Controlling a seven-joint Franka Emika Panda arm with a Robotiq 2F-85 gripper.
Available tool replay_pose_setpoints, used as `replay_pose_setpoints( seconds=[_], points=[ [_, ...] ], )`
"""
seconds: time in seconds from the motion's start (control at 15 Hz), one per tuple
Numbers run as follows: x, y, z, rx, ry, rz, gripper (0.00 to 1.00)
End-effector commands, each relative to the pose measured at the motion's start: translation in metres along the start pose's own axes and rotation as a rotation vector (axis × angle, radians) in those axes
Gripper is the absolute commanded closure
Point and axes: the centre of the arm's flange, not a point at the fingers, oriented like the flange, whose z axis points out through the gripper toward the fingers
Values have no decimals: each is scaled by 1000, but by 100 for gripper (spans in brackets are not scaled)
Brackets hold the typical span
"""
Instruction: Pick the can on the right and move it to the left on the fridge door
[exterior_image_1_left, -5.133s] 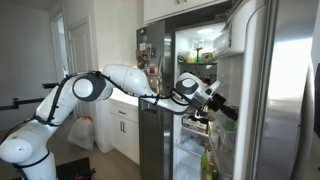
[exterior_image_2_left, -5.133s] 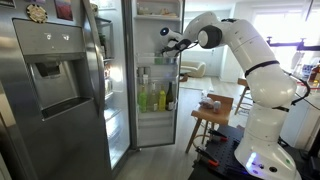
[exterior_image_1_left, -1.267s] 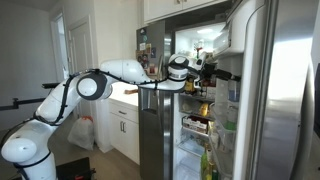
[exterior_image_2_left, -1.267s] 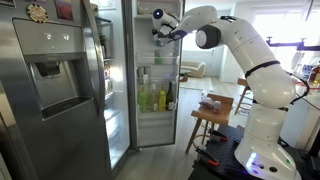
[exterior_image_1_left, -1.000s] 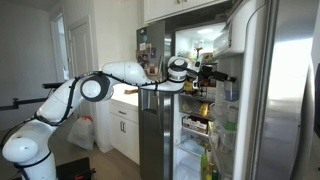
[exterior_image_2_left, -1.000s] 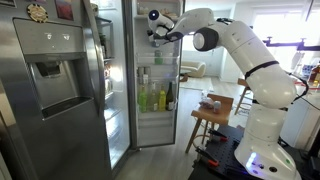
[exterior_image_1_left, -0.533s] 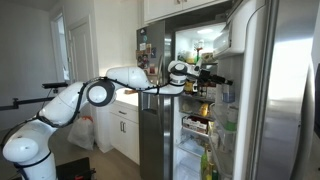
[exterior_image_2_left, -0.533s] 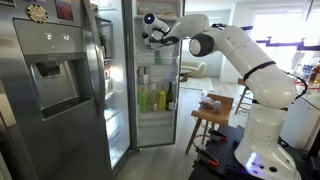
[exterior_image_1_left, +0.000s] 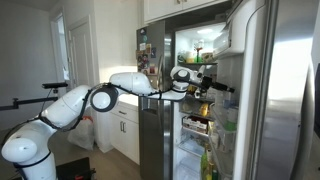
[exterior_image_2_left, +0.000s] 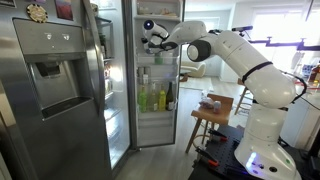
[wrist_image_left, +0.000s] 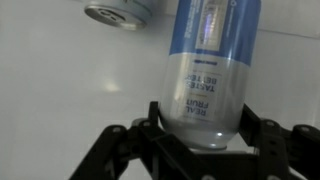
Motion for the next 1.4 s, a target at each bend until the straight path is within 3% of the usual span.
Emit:
replay_pose_setpoints(
  seconds=[0.0,1.27,1.33],
  points=[
    [19,-11,20,35,10,-15,51],
    [-17,-40,30,93,-67,-64,51],
    [-18,-41,30,94,-69,-64,41]
  ],
)
